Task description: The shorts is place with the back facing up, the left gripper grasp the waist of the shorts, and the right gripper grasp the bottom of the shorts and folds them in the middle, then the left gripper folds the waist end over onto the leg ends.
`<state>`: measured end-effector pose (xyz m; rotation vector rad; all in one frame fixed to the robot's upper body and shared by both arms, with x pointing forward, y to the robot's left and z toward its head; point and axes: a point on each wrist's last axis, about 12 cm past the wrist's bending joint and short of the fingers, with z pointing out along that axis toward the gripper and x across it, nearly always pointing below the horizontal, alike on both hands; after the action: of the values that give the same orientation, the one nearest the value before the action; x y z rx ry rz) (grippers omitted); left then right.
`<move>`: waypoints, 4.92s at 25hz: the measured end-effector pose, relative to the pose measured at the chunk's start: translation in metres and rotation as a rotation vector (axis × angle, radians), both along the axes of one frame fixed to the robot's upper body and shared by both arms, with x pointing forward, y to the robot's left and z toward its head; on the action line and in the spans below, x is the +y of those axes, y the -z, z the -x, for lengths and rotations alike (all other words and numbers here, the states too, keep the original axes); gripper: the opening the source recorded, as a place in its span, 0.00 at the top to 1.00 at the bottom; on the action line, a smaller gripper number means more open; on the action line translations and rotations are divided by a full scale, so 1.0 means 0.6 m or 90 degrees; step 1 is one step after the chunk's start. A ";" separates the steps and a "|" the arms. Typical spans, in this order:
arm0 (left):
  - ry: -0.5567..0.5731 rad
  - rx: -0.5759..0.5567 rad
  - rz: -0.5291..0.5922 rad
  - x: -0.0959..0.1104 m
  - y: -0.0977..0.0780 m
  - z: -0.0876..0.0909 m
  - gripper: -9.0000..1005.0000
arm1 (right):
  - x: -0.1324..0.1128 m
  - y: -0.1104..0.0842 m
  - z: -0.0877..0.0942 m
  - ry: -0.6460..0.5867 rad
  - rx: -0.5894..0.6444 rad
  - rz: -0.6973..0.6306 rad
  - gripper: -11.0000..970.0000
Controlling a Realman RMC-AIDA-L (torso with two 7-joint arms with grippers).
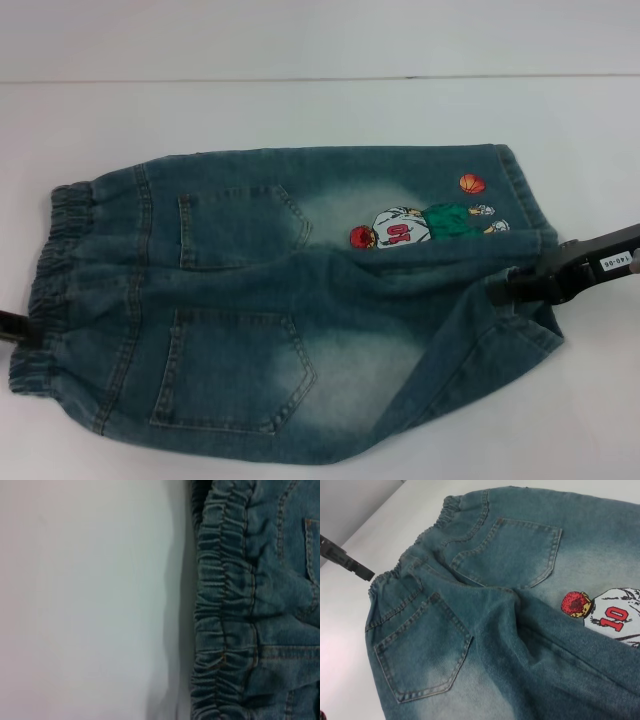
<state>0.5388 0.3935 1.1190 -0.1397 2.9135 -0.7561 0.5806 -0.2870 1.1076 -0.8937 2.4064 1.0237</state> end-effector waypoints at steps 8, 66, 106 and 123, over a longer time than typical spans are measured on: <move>0.012 0.003 0.000 -0.010 0.009 -0.003 0.29 | 0.000 0.000 0.000 -0.003 -0.004 0.001 0.98; -0.211 -0.214 0.158 -0.005 0.007 -0.071 0.95 | 0.005 0.044 -0.066 0.309 -0.223 -0.033 0.97; -0.230 -0.359 0.121 -0.010 0.027 -0.092 0.92 | -0.031 0.050 -0.063 0.365 -0.359 -0.019 0.97; -0.163 -0.426 0.094 -0.042 0.028 -0.107 0.91 | 0.006 0.052 -0.089 0.363 -0.388 0.031 0.96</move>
<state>0.6029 0.3685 1.1021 -0.2179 2.1627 -0.7836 0.6341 -0.2836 1.0761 -0.3982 1.9735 0.3985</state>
